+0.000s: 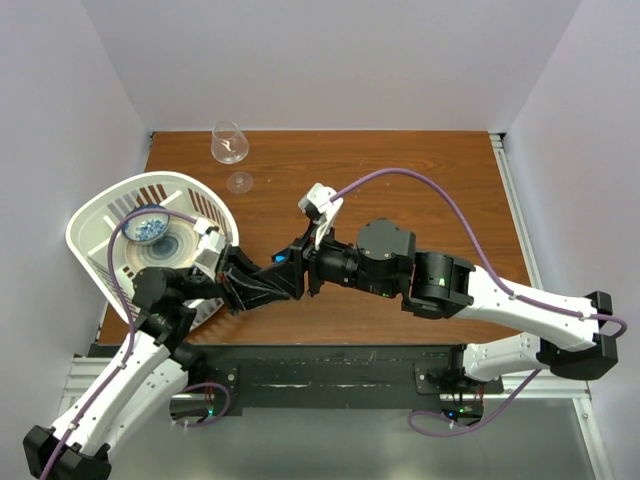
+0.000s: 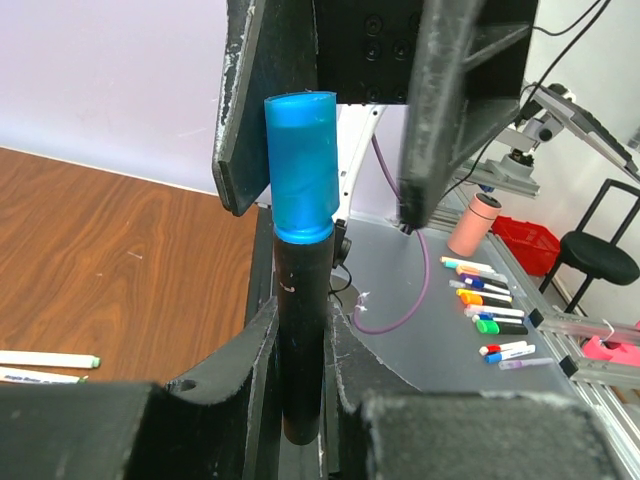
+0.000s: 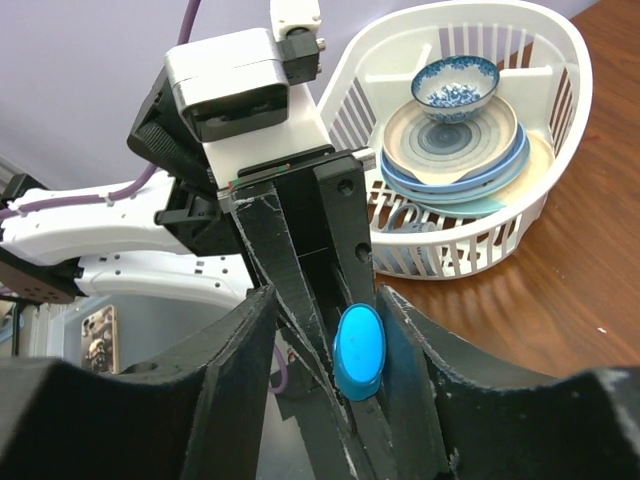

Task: Insert the pens into the pen caps

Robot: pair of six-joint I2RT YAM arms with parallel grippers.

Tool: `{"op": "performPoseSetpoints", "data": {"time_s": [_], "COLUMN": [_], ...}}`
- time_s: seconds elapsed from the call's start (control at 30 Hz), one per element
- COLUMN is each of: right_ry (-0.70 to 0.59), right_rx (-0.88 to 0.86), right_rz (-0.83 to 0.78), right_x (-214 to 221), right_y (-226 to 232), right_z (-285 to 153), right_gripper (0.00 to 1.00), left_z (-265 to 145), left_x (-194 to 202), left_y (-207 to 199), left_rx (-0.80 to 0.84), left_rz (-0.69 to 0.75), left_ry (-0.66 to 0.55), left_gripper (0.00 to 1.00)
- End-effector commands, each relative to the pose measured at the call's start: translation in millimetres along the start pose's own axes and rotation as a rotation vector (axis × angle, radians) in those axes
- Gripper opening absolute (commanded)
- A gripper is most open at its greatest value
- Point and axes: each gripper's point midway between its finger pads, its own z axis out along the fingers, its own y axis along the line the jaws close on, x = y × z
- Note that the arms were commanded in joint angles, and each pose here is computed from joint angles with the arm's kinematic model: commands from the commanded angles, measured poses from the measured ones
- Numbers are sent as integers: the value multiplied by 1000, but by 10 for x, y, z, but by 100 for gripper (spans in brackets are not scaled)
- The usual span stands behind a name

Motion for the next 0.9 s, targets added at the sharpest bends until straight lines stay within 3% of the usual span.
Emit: {"op": "performPoseSetpoints", "data": {"time_s": [0.0, 0.1, 0.2, 0.23, 0.3, 0.67, 0.87], "right_ry": [-105, -98, -79, -58, -41, 80, 177], "right_rx": [-13, -9, -20, -23, -42, -41, -42], "right_rz": [32, 43, 66, 75, 107, 143, 96], "right_x": [-327, -265, -152, -45, 57, 711, 988], "right_y": [68, 46, 45, 28, 49, -95, -134], "right_z": [-134, -128, -119, -108, -80, -32, -46], "right_gripper": [43, 36, 19, 7, 0, 0, 0], "left_z": [3, 3, 10, 12, 14, 132, 226], "left_x": [-63, -70, -101, -101, -158, -433, -481], "left_y": [-29, -37, -49, -50, -100, 11, 202], "left_rx": [10, 13, 18, 18, 41, 44, -2], "left_rz": [27, 28, 30, 14, 41, -41, -105], "left_ry": [-22, -25, -35, -39, -70, -164, -131], "left_gripper": [0, 0, 0, 0, 0, 0, 0]}}
